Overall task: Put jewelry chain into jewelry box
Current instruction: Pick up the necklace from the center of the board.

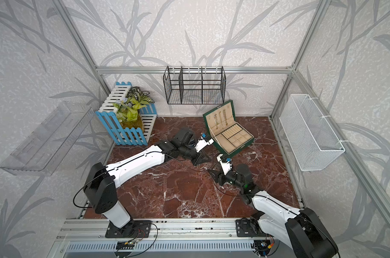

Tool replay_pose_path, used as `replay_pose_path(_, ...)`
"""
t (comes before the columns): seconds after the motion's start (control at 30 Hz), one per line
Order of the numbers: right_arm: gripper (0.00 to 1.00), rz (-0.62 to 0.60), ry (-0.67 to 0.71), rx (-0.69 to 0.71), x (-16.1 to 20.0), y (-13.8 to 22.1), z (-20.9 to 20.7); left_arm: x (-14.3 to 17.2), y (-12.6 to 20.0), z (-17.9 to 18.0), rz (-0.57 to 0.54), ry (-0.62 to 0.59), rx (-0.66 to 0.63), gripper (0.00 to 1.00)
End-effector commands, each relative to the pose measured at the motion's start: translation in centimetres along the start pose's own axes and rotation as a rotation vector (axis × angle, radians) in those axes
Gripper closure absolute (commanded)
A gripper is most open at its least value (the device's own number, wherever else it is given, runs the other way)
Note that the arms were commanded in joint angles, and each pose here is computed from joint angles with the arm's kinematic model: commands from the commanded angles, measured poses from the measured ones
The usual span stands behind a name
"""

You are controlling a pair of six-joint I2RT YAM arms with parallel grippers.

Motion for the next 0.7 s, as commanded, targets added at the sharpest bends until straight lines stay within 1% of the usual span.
replay_pose_path(0.0, 0.42, -0.143, 0.099, 0.040, -2.5, 0.3, -0.1, -0.9, 1.7, -2.9, 0.000, -0.005, 0.117, 1.00)
replay_pose_path(0.1, 0.42, -0.201, 0.111, 0.080, -3.4, 0.8, -0.3, -1.3, 1.9, -4.1, 0.000, -0.018, 0.158, 1.00)
replay_pose_path(0.2, 0.43, -0.244, 0.120, 0.090, -4.4, 1.2, -0.2, -1.5, 1.9, -4.8, 0.003, -0.021, 0.186, 1.00)
replay_pose_path(0.43, 0.52, -0.303, 0.123, 0.090, -5.7, 1.9, 0.1, -1.4, 1.5, -6.1, 0.007, -0.034, 0.231, 1.00)
replay_pose_path(0.5, 0.59, -0.309, 0.125, 0.093, -5.8, 2.1, 0.1, -1.4, 1.5, -6.4, 0.001, -0.036, 0.238, 1.00)
replay_pose_path(0.57, 0.73, -0.308, 0.123, 0.097, -5.9, 2.2, 0.1, -1.3, 1.6, -6.4, -0.009, -0.033, 0.237, 1.00)
replay_pose_path(0.67, 0.89, -0.296, 0.118, 0.102, -5.8, 2.5, 0.2, -1.0, 1.7, -6.1, -0.038, -0.030, 0.215, 1.00)
Point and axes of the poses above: each gripper's point midway between its finger pads, its own y axis back along the fingers, its own z axis along the line the jaws close on, x = y × z, the point moved 7 cm from there along y, back along the fingers, and after that the axes turned 8 degrees about y, right-handed, at the moved point
